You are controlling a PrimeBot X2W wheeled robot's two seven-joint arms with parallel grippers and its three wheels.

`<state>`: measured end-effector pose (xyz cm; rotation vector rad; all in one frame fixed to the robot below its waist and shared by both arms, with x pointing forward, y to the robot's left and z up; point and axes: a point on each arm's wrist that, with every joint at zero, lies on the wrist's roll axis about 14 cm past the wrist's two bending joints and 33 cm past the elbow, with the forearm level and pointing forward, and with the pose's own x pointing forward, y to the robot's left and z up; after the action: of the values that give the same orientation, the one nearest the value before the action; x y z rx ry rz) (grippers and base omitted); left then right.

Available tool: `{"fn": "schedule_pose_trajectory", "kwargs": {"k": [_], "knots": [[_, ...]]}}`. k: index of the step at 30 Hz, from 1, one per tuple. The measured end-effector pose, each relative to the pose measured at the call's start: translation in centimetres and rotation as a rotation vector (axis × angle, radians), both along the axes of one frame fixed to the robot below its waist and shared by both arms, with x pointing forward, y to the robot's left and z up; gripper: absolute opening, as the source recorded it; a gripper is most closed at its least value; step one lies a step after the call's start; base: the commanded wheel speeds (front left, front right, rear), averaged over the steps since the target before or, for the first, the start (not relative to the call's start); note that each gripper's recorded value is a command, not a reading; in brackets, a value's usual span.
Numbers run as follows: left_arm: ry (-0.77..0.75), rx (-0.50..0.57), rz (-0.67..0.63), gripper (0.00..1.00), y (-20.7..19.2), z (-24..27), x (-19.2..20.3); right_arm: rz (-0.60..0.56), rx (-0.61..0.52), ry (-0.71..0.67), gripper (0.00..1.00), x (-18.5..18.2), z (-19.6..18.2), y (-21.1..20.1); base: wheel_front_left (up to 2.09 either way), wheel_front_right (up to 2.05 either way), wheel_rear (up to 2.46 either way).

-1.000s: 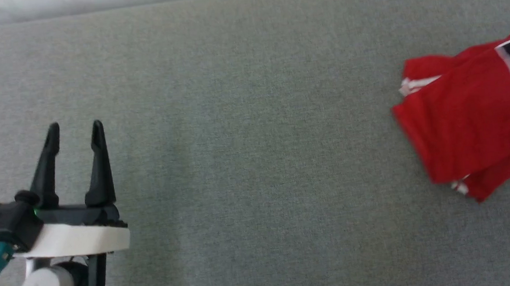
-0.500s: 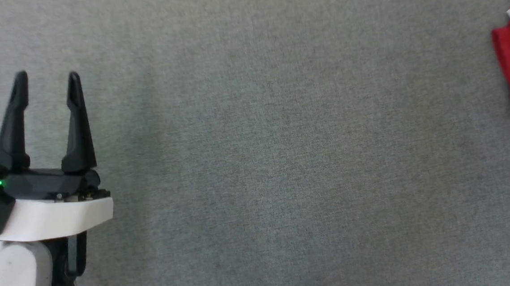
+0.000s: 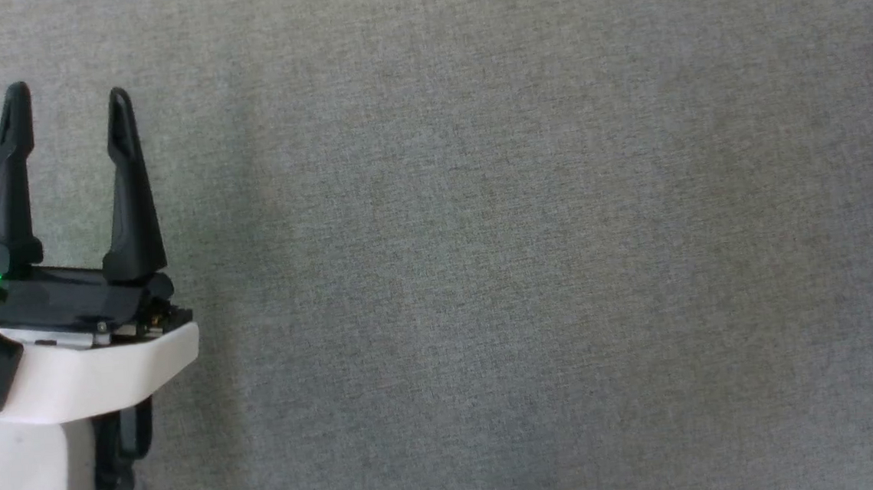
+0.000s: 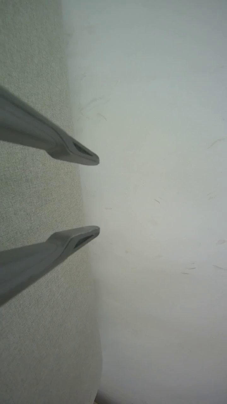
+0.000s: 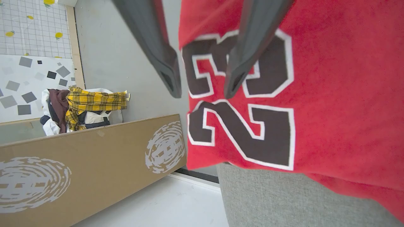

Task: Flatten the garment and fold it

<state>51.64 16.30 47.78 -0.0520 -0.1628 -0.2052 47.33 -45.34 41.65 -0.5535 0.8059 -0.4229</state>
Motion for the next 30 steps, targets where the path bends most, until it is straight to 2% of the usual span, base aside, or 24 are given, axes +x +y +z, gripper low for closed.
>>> {"fn": "schedule_pose_trajectory", "kwargs": {"k": [8, 13, 18, 23, 30], "knots": [[-0.007, -0.108, 0.067, 1.00, 0.5, 1.4, -0.6, 0.023, 0.010, -0.084, 1.00, 0.0, 1.4, 0.1, 0.00, 0.00, 0.00], [0.005, -0.153, 0.083, 1.00, 0.8, 2.3, -2.1, 0.087, 0.052, -0.179, 1.00, 0.3, 2.9, 1.8, 0.00, 0.00, 0.00], [-0.011, -0.129, 0.103, 1.00, 1.1, 3.8, -4.1, 0.133, 0.207, -0.321, 1.00, -0.6, 2.9, 5.7, 0.00, 0.00, 0.00], [-0.021, -0.120, 0.128, 1.00, 1.4, 5.1, -6.5, 0.131, 0.432, -0.561, 1.00, -1.6, 4.7, 10.7, 0.00, 0.00, 0.00], [-0.068, -0.134, 0.153, 1.00, 1.9, 7.7, -9.8, 0.269, 0.528, -0.798, 1.00, -3.5, 10.4, 17.3, 0.00, 0.00, 0.00]]}}
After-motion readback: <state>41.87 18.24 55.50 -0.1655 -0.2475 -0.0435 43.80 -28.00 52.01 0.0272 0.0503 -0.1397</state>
